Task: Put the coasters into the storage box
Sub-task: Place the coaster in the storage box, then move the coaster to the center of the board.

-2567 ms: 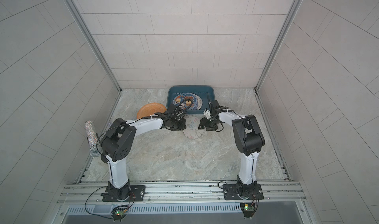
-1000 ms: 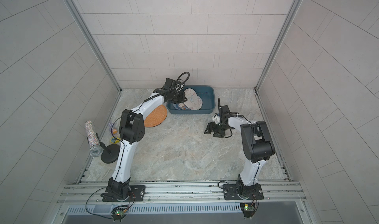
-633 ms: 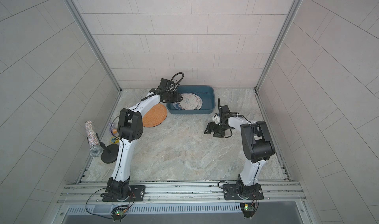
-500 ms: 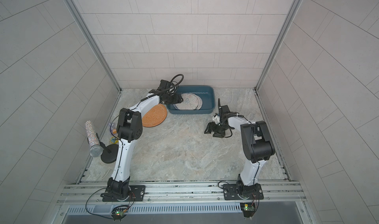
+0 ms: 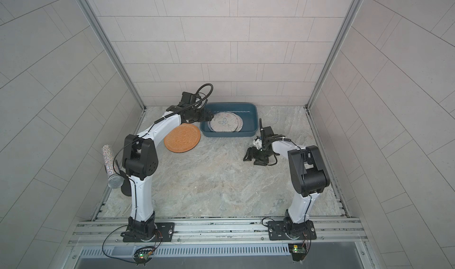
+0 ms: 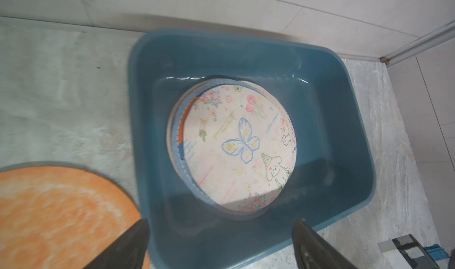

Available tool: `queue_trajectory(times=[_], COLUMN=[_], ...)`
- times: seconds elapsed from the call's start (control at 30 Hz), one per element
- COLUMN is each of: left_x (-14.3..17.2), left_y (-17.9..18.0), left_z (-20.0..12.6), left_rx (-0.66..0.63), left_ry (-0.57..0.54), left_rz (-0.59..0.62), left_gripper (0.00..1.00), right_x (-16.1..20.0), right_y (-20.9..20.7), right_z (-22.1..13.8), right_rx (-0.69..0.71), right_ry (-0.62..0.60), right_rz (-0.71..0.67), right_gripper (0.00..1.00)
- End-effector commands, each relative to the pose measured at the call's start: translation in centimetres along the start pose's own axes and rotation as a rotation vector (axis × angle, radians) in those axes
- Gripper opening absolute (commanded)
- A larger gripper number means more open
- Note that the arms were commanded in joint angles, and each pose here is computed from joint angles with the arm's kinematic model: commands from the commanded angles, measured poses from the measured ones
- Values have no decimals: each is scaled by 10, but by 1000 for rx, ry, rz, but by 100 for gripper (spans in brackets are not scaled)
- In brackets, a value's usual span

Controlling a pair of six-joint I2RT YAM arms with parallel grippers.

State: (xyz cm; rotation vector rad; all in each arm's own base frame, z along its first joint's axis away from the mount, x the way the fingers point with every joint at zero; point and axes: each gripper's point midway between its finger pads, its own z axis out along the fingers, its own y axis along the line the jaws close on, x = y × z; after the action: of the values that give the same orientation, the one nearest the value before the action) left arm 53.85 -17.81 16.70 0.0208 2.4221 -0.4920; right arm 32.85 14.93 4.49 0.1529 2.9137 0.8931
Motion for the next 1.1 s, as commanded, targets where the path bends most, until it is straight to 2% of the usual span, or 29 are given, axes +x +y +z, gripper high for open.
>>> queue_trajectory(times=[0.0,0.1,0.23,0.47,0.77,1.07], left_x=[-10,-12,-11,-4,1,16], left_y=[56,100,147,204,230,228], left_z=[-23,-30,-31,-4,33,55], left_rx=[-146,-212,-288,-326,-287,-239], left_ry=[-40,-41,-34,26,83,149], left_rz=[-60,-142,-198,-273,-292,-311], left_gripper=[95,94,85,72,65,64], right_x=[-2,-2,-2,-1,-1,-4], right_y=[12,18,23,25,26,28], right_z=[-9,-12,-13,-14,-11,-12], right_rx=[-8,-17,-20,-21,-18,-19], right_ry=[-29,-34,-35,-33,-27,-26], right_rz=[-23,-32,-43,-43,-39,-40], right_gripper=[73,74,74,74,74,74])
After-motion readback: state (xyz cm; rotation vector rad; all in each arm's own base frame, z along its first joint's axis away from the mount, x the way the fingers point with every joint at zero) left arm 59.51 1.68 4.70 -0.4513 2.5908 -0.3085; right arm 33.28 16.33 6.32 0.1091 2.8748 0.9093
